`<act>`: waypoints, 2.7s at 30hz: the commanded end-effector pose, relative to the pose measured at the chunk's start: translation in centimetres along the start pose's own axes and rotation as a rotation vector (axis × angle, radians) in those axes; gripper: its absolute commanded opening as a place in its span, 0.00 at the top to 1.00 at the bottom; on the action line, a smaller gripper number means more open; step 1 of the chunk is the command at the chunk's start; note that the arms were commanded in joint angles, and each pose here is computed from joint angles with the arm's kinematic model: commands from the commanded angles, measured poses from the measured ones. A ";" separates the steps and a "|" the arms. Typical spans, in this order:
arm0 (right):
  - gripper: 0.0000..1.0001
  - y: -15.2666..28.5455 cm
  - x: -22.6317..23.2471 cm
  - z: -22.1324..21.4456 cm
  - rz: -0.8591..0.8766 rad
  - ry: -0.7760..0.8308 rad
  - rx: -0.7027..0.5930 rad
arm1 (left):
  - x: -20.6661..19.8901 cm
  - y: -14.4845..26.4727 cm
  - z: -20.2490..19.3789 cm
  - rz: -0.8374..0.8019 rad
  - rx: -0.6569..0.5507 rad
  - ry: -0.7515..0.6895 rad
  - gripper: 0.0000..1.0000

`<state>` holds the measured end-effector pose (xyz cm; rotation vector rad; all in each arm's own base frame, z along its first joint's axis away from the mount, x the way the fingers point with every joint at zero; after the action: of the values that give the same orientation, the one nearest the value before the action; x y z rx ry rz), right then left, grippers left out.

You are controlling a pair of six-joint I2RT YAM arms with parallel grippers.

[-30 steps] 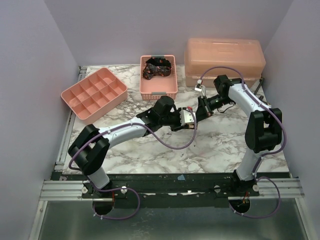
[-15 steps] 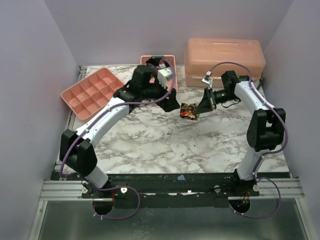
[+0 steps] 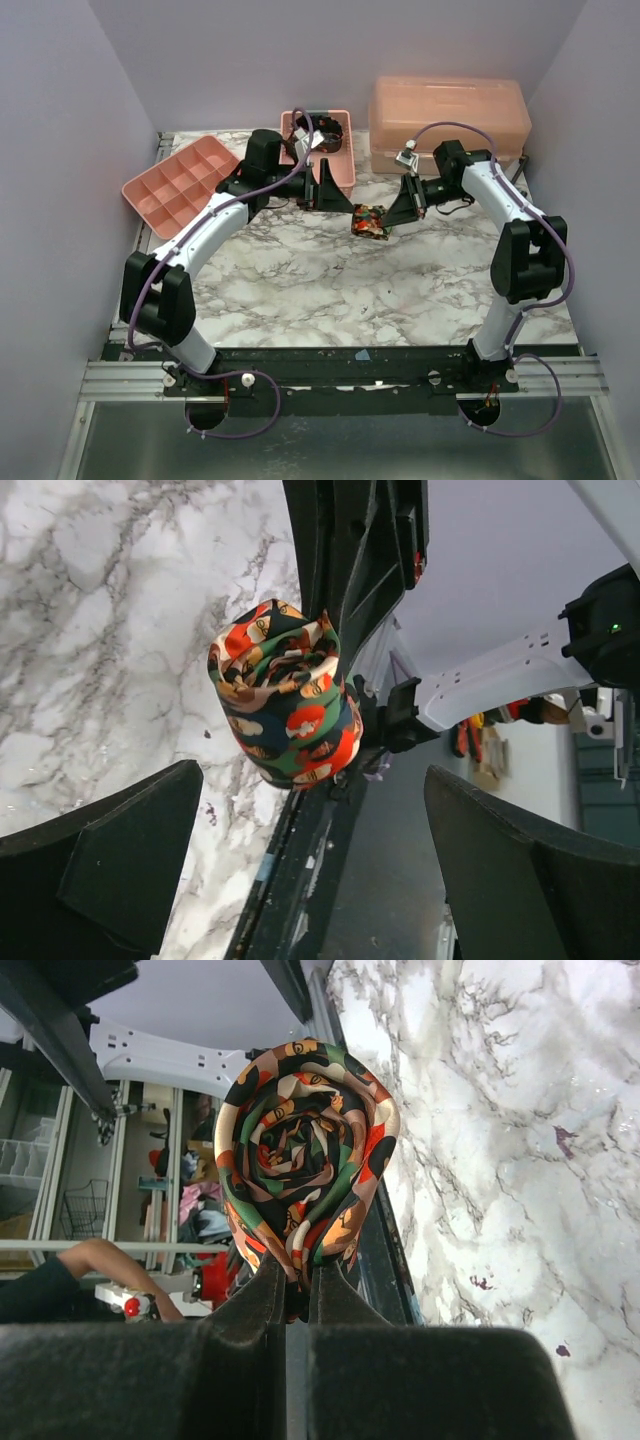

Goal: Roll the ties
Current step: Move the storage box to the corner of the board, then place the tie in the storage box.

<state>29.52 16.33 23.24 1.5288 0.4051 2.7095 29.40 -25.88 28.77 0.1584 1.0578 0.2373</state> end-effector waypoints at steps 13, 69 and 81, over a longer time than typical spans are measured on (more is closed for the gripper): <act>0.99 -0.5 2.4 0.4 0.016 0.076 0.006 | 6.1 5.9 1.2 0.344 -0.006 -0.241 0.02; 0.99 -0.6 -0.6 1.0 -0.094 0.104 0.039 | 18.3 20.4 -1.9 0.930 0.288 -0.250 0.71; 0.99 -1.8 0.6 4.6 -0.055 0.133 -0.082 | 0.4 10.8 2.0 0.290 -0.066 -0.144 0.02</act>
<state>32.41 17.89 23.70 1.3165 0.4145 2.7104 34.35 -8.82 30.53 0.4053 0.6437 0.8006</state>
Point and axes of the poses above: each gripper's point midway between its finger pads, its own y axis back along the fingers, its own x axis along the line the jaws close on, z = x × y, the point moved 5 cm from there along y, back along the fingers, and after that the axes turned 6 degrees about y, right-handed, at the moved point
